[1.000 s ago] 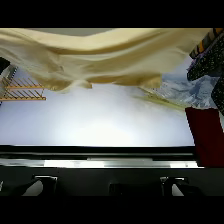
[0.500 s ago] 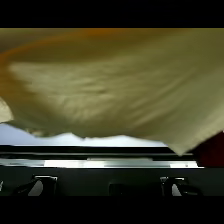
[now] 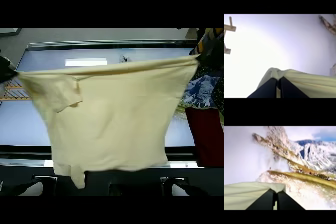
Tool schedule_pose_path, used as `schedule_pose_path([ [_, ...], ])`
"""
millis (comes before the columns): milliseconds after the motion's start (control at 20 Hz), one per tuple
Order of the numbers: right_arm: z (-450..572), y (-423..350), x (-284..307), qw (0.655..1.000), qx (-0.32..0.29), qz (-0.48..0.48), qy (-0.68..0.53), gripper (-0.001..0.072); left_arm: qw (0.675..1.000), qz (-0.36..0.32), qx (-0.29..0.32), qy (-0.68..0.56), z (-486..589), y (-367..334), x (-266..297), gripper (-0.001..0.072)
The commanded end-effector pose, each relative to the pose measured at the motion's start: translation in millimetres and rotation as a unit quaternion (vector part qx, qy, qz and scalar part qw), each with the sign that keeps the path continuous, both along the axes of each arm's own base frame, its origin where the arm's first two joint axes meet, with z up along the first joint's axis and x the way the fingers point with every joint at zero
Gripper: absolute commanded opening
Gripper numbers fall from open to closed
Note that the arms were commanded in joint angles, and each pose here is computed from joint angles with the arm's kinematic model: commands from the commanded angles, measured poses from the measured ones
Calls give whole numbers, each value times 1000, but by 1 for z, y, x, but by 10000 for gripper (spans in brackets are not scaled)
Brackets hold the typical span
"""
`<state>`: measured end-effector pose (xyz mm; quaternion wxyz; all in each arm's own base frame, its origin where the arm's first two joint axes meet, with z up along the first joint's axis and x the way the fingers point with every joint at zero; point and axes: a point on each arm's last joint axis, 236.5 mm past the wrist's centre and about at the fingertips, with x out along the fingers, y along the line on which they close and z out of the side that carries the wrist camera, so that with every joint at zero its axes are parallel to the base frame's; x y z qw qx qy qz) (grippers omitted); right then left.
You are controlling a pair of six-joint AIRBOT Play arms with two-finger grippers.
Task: Fold the clothes and pants, and hang the long-sleeved shirts on hangers.
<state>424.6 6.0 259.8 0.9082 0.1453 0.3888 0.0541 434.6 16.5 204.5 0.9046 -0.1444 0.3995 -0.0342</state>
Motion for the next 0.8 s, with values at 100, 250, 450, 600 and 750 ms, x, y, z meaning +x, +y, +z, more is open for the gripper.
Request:
schedule_pose_path([
  [100,-170,-14,92,994,10,0,107,27,996,-35,-2,77,-180,-29,106,16],
  [250,-228,-8,130,995,0,6,103,27,996,-42,0,82,-220,-36,144,17],
  [450,-258,-7,140,993,2,-2,115,27,993,-57,-3,103,-225,-39,149,17],
  [600,-259,-3,123,989,3,11,146,27,985,-72,-8,154,-226,-36,126,17],
  [750,-269,-8,97,979,-12,12,204,27,968,-89,-23,232,-232,-34,87,17],
])
